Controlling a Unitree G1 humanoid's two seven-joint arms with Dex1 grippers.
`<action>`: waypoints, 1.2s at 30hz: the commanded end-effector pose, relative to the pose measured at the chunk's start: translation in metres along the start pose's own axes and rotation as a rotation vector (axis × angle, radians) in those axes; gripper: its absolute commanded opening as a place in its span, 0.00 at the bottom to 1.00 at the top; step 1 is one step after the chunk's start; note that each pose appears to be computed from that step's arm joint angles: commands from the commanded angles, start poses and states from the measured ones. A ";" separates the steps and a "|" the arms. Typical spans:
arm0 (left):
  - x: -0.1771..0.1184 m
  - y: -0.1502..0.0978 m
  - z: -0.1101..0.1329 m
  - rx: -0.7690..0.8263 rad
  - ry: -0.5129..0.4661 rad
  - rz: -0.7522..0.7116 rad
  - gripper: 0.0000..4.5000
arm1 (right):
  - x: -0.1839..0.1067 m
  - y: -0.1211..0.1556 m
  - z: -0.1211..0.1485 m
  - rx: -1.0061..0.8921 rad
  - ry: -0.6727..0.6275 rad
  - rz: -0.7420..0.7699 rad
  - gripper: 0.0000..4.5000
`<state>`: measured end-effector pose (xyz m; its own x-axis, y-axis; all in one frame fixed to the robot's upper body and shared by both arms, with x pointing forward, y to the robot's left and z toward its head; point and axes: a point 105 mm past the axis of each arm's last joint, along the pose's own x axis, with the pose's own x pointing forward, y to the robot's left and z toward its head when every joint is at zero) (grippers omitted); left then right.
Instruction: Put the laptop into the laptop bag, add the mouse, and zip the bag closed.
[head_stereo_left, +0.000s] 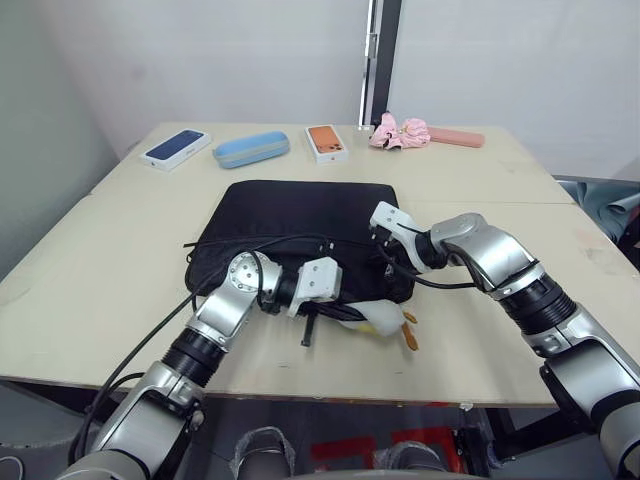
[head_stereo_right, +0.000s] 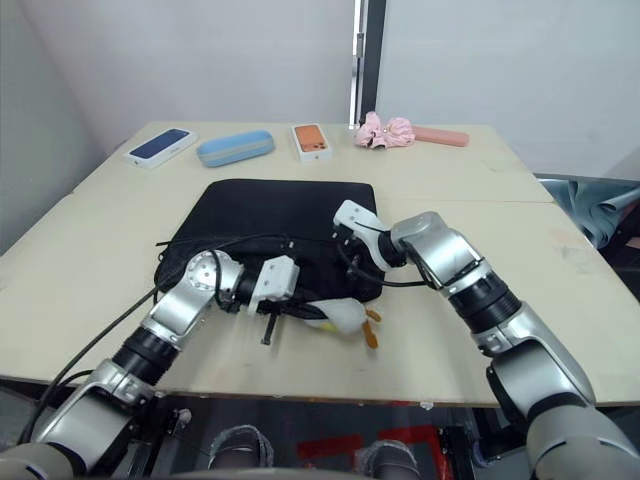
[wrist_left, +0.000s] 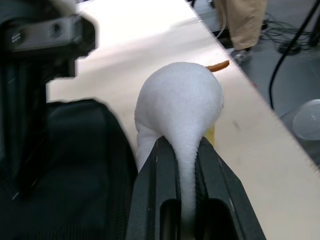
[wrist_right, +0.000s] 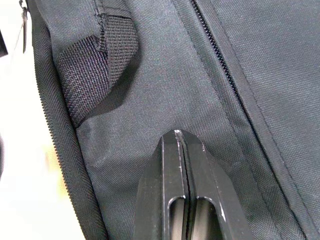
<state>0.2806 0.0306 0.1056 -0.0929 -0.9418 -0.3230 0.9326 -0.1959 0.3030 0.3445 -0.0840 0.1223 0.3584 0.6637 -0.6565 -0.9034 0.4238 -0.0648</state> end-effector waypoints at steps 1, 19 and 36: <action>-0.003 0.006 0.002 -0.034 0.024 0.011 0.18 | 0.006 0.004 -0.016 0.038 0.053 0.014 0.00; -0.081 0.009 0.013 -0.068 0.131 0.143 0.71 | 0.001 0.002 -0.011 0.030 0.026 0.009 0.00; -0.143 0.038 0.053 -0.247 -0.074 0.196 0.71 | -0.157 0.077 0.042 -0.004 -0.550 0.167 0.00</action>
<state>0.3089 0.1439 0.2048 0.0925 -0.9738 -0.2078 0.9929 0.0745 0.0928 0.2508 -0.1272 0.2265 0.3081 0.9266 -0.2159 -0.9367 0.3350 0.1013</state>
